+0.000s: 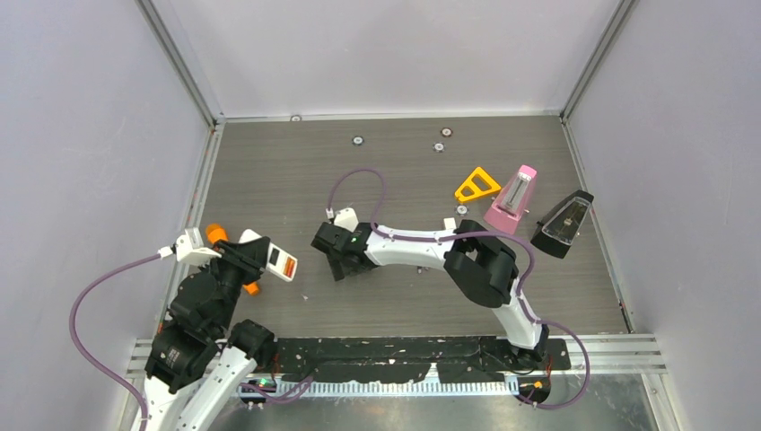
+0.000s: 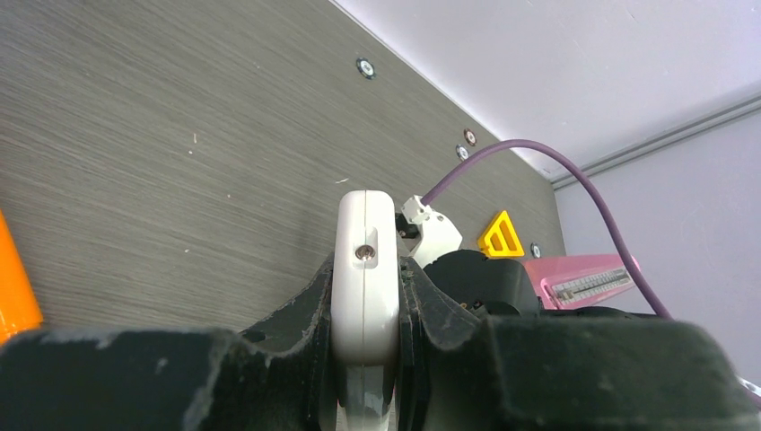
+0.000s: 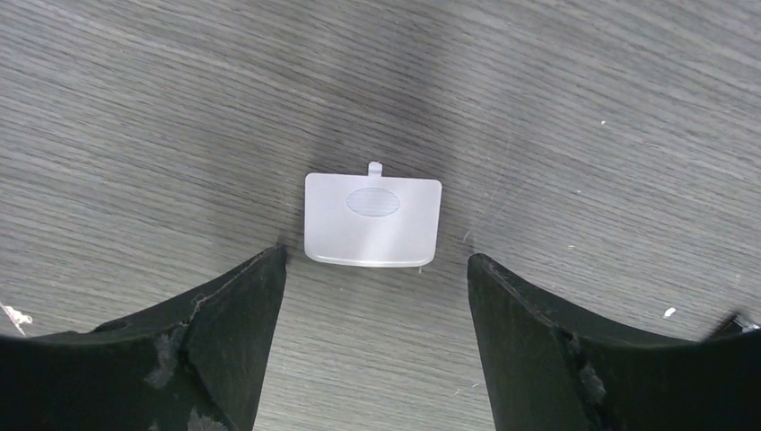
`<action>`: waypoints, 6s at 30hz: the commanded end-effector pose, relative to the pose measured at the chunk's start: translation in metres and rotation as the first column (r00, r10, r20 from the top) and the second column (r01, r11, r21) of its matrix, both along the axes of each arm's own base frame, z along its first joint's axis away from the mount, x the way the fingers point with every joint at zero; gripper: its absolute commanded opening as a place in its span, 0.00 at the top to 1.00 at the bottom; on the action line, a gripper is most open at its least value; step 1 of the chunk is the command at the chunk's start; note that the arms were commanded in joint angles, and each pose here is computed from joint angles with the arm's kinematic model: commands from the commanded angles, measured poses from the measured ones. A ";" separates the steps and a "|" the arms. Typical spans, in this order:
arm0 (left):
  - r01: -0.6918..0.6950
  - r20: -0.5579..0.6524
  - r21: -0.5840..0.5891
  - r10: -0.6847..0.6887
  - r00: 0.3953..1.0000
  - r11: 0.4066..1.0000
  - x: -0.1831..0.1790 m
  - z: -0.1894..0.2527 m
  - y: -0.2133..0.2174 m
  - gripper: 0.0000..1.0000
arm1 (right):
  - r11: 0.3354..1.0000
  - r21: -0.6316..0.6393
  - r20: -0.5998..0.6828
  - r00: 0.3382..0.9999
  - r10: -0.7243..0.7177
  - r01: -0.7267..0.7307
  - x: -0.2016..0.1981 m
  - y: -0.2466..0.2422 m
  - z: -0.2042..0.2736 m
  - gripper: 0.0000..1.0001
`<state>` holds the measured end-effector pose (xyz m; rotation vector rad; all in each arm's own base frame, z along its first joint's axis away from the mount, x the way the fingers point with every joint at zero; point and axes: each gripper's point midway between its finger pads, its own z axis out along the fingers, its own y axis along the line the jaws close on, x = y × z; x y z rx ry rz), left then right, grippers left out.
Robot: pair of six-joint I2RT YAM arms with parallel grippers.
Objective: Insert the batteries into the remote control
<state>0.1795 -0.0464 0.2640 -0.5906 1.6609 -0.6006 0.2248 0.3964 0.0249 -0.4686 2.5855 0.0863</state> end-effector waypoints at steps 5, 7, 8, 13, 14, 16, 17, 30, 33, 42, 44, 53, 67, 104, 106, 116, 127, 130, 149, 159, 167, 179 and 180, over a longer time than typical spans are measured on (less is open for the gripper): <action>-0.033 0.059 -0.018 0.034 0.998 0.999 -0.002 0.018 0.008 1.00 | 0.999 0.045 -0.008 1.000 -0.016 0.016 0.008 0.009 0.002 0.29; -0.035 0.059 -0.018 0.036 0.998 0.999 -0.002 0.018 0.008 1.00 | 0.999 0.045 -0.017 1.000 -0.013 0.014 0.008 0.009 -0.001 0.33; -0.035 0.059 -0.017 0.036 0.998 0.999 -0.002 0.018 0.008 1.00 | 0.999 0.046 -0.026 1.000 -0.012 0.013 0.008 0.009 -0.003 0.34; -0.035 0.059 -0.016 0.036 0.998 0.999 -0.002 0.018 0.009 1.00 | 0.999 0.051 -0.045 0.999 -0.010 0.013 0.006 0.006 -0.007 0.36; -0.035 0.059 -0.016 0.036 0.998 0.999 -0.002 0.018 0.009 1.00 | 0.999 0.052 -0.048 0.999 -0.012 0.015 0.007 0.006 -0.008 0.36; -0.035 0.060 -0.017 0.036 0.998 0.999 -0.002 0.018 0.009 1.00 | 0.998 0.054 -0.058 0.998 -0.014 0.017 0.007 0.004 -0.010 0.35; -0.035 0.058 -0.016 0.036 0.998 0.999 -0.002 0.018 0.009 1.00 | 0.998 0.054 -0.064 0.998 -0.013 0.017 0.007 0.003 -0.011 0.35; -0.031 0.059 -0.021 0.032 0.998 0.999 -0.003 0.017 0.008 1.00 | 1.000 0.021 -0.067 0.998 0.005 -0.004 0.008 -0.007 -0.013 0.53; -0.025 0.052 -0.018 0.026 0.998 1.000 -0.002 0.015 0.006 1.00 | 0.999 0.029 -0.038 0.999 0.022 -0.021 0.011 -0.005 -0.004 0.56; 0.098 0.007 -0.030 -0.098 0.995 0.995 0.006 -0.002 -0.023 1.00 | 0.965 0.147 0.162 0.967 0.195 -0.219 0.006 -0.025 0.069 0.60; 0.145 0.010 -0.038 -0.145 0.989 0.989 0.009 -0.002 -0.034 1.00 | 0.942 0.180 0.210 0.947 0.244 -0.283 -0.002 -0.033 0.085 0.60; 0.467 -0.021 -0.065 -0.469 0.883 0.882 0.022 -0.011 -0.108 1.00 | 0.765 0.274 0.398 0.793 0.462 -0.583 -0.056 -0.058 0.154 0.60; 0.606 0.239 -0.112 -0.571 0.785 0.787 0.027 0.005 -0.150 1.00 | 0.706 0.239 0.570 0.685 0.454 -0.667 -0.099 -0.046 0.213 0.58; 0.524 0.331 -0.100 -0.469 0.819 0.846 0.018 0.007 -0.122 1.00 | 0.813 0.156 0.555 0.731 0.398 -0.561 -0.090 -0.005 0.204 0.61; 0.528 0.334 -0.097 -0.472 0.816 0.844 0.017 0.009 -0.123 1.00 | 0.812 0.147 0.560 0.724 0.403 -0.565 -0.088 -0.005 0.205 0.61; 0.546 0.346 -0.082 -0.490 0.800 0.834 0.014 0.014 -0.125 1.00 | 0.800 0.132 0.543 0.718 0.436 -0.585 -0.091 0.002 0.199 0.61; 0.574 0.358 -0.065 -0.518 0.777 0.816 0.008 0.017 -0.128 1.00 | 0.800 0.146 0.530 0.729 0.433 -0.582 -0.091 0.005 0.196 0.61; 0.575 0.356 -0.056 -0.522 0.775 0.816 0.007 0.016 -0.128 1.00 | 0.809 0.147 0.530 0.737 0.421 -0.568 -0.088 0.002 0.195 0.61; 0.575 0.359 -0.042 -0.525 0.772 0.817 0.005 0.018 -0.126 1.00 | 0.813 0.155 0.506 0.752 0.422 -0.561 -0.083 0.005 0.187 0.61; 0.594 0.369 -0.050 -0.538 0.758 0.803 0.003 0.021 -0.130 1.00 | 0.804 0.163 0.510 0.746 0.428 -0.572 -0.083 0.012 0.192 0.62; 0.603 0.376 -0.057 -0.542 0.751 0.796 0.002 0.022 -0.131 1.00 | 0.807 0.193 0.504 0.762 0.407 -0.559 -0.080 0.014 0.196 0.61; 0.604 0.377 -0.088 -0.535 0.756 0.792 0.002 0.024 -0.131 1.00 | 0.802 0.234 0.506 0.773 0.382 -0.550 -0.075 0.018 0.205 0.61; 0.603 0.378 -0.088 -0.534 0.757 0.793 0.002 0.024 -0.131 1.00 | 0.796 0.240 0.505 0.772 0.386 -0.555 -0.076 0.019 0.205 0.61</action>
